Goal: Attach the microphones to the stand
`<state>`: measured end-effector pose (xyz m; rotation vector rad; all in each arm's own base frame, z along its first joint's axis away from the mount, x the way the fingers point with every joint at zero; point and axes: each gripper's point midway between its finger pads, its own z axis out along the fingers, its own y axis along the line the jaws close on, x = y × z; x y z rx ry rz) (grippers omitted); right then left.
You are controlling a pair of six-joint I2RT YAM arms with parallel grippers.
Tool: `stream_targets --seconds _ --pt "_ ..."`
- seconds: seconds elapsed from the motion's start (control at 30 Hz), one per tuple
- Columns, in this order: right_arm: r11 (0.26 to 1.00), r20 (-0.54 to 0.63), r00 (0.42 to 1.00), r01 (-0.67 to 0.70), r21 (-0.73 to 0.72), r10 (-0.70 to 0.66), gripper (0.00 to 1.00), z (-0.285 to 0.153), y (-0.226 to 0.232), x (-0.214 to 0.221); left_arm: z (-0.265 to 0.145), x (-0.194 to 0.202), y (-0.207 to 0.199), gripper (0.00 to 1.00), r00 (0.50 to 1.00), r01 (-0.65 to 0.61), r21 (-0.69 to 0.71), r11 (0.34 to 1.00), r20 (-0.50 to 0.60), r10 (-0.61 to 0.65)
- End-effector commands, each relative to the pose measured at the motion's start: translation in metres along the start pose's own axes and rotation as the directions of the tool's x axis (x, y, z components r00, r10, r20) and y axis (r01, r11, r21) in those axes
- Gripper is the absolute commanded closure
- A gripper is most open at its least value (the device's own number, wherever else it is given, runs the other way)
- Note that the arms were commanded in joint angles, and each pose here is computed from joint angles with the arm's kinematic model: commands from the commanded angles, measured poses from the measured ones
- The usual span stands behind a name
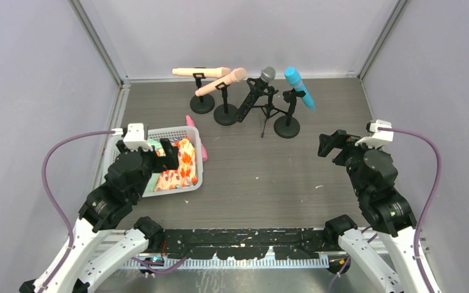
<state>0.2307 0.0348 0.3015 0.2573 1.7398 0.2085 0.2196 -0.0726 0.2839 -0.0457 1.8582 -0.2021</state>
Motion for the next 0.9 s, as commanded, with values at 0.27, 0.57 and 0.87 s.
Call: stream_targets --seconds 0.27,0.57,0.87 --pt "0.993 0.079 0.993 0.090 -0.074 -0.084 0.00 -0.006 0.003 -0.002 -0.014 -0.010 0.007 0.00 0.997 0.050 0.005 0.999 0.061 -0.050" --pt "0.991 0.086 0.993 0.093 -0.095 -0.085 0.00 -0.006 0.007 -0.002 -0.015 -0.010 0.007 0.00 0.997 0.051 0.010 0.999 0.063 -0.052" --pt "0.990 0.081 0.994 0.087 -0.113 -0.079 0.00 -0.003 0.010 0.003 -0.013 -0.007 0.007 0.00 0.998 0.039 0.007 0.999 0.052 -0.039"
